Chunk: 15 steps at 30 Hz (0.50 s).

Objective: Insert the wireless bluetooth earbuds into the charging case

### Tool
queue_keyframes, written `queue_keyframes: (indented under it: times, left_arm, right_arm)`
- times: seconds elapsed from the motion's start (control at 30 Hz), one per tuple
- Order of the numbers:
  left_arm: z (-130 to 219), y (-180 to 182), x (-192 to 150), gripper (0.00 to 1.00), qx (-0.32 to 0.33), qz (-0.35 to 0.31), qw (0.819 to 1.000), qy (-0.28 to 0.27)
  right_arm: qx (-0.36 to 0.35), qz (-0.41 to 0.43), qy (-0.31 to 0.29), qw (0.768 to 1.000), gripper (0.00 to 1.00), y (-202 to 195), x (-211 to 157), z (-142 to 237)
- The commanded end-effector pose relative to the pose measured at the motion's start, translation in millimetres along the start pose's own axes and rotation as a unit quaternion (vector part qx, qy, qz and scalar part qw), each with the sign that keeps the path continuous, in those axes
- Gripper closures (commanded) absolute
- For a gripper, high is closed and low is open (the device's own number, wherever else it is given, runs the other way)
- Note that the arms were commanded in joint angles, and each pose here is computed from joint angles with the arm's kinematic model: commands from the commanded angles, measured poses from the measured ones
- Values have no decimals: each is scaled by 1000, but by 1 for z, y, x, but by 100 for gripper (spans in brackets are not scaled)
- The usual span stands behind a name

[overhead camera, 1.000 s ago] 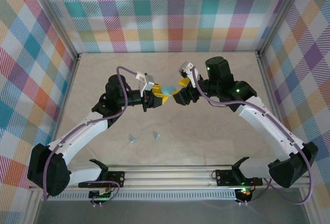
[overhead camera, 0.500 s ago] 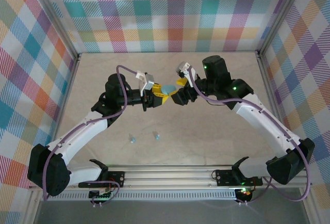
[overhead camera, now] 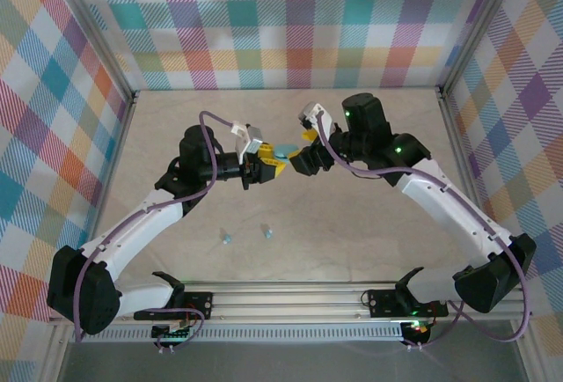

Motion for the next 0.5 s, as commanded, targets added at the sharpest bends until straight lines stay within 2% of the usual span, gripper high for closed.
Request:
queue_keyframes:
  times: [0.0, 0.47]
  left_arm:
    - [6, -14, 12, 92, -23, -28, 999, -13]
    - [7, -5, 2, 93, -4, -15, 1000, -14]
  right_arm:
    - [-39, 0, -18, 999, 27, -14, 15, 5]
    - [-55, -43, 15, 997, 27, -28, 8, -9]
Point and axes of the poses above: each hand's point on the last joint's axis, 136 mm out from that joint toward the fingers, its own z axis back along the fingers, its own y axis along the line the jaws close on, x = y × z, the point moved 4 cm from there along z, back along the fingers, and after that the axes turned 8 degrees about z, right-handed, at the moved point
